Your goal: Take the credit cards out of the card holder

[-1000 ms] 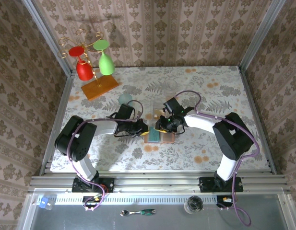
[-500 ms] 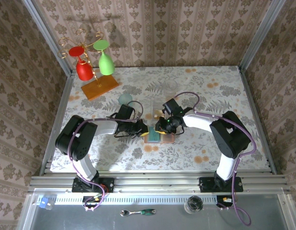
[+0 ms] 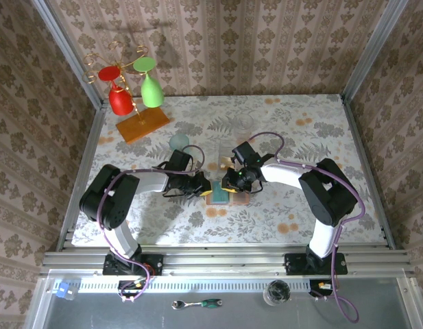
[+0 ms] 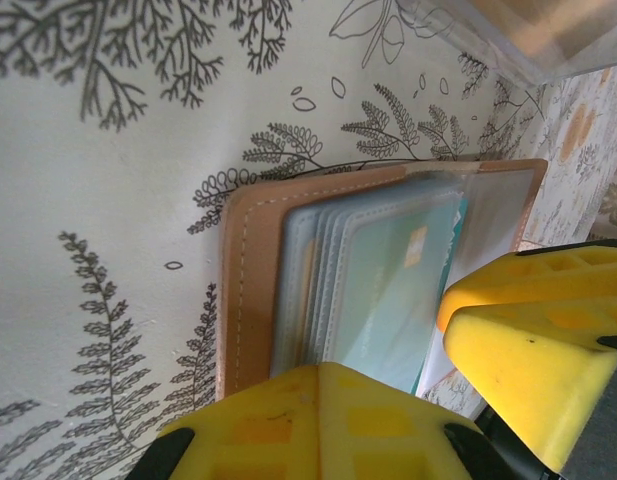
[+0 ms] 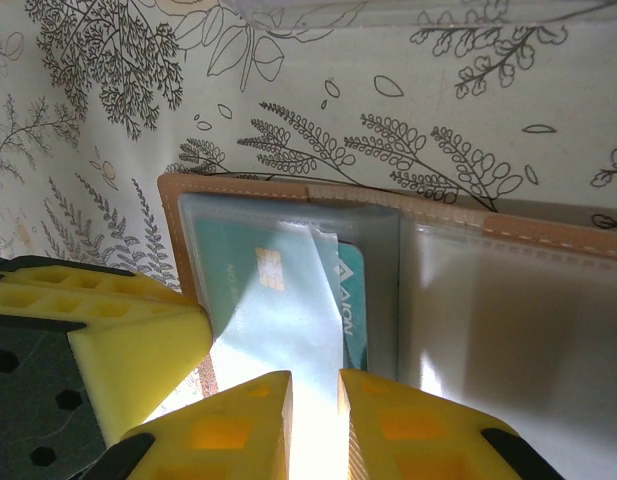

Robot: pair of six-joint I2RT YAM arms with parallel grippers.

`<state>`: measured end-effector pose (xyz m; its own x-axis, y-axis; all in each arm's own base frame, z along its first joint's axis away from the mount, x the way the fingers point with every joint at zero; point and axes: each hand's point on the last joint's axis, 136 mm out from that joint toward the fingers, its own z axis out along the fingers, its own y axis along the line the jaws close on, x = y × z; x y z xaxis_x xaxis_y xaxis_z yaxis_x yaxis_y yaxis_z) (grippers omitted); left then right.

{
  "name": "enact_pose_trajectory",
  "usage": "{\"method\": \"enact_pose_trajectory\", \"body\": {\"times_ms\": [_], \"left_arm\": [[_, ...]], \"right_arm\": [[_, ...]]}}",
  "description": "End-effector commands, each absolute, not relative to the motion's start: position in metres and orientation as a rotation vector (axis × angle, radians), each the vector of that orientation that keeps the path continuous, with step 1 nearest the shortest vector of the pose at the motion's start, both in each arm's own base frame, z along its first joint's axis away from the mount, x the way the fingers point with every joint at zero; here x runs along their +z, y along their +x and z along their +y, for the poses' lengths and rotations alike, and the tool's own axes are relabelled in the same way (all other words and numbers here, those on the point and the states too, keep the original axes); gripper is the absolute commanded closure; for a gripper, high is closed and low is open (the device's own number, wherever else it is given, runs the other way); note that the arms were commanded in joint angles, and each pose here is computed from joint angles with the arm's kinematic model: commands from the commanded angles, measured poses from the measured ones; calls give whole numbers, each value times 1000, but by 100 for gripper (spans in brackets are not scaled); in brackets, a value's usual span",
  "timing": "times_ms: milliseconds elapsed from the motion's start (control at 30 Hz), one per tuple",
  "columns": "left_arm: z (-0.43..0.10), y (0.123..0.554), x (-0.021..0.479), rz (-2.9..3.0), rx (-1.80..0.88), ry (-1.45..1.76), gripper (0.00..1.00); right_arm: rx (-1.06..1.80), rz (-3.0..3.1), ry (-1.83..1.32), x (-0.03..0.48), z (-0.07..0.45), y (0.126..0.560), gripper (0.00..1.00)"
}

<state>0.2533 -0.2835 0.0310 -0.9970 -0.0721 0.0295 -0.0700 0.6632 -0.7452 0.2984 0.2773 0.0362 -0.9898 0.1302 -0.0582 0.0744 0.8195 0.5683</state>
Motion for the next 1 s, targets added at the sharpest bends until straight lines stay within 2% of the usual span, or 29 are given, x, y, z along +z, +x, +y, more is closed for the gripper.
{"method": "enact_pose_trajectory", "body": {"times_ms": [0, 667, 967], "left_arm": [[-280, 253, 24, 2894, -1260, -124, 93], [-280, 254, 25, 2893, -1262, -119, 93], [-280, 256, 27, 2888, -1264, -117, 93]], "right_arm": [[880, 2923, 164, 34, 279, 300, 80], [766, 2919, 140, 39, 266, 301, 79], [851, 2875, 124, 49, 275, 303, 82]]}}
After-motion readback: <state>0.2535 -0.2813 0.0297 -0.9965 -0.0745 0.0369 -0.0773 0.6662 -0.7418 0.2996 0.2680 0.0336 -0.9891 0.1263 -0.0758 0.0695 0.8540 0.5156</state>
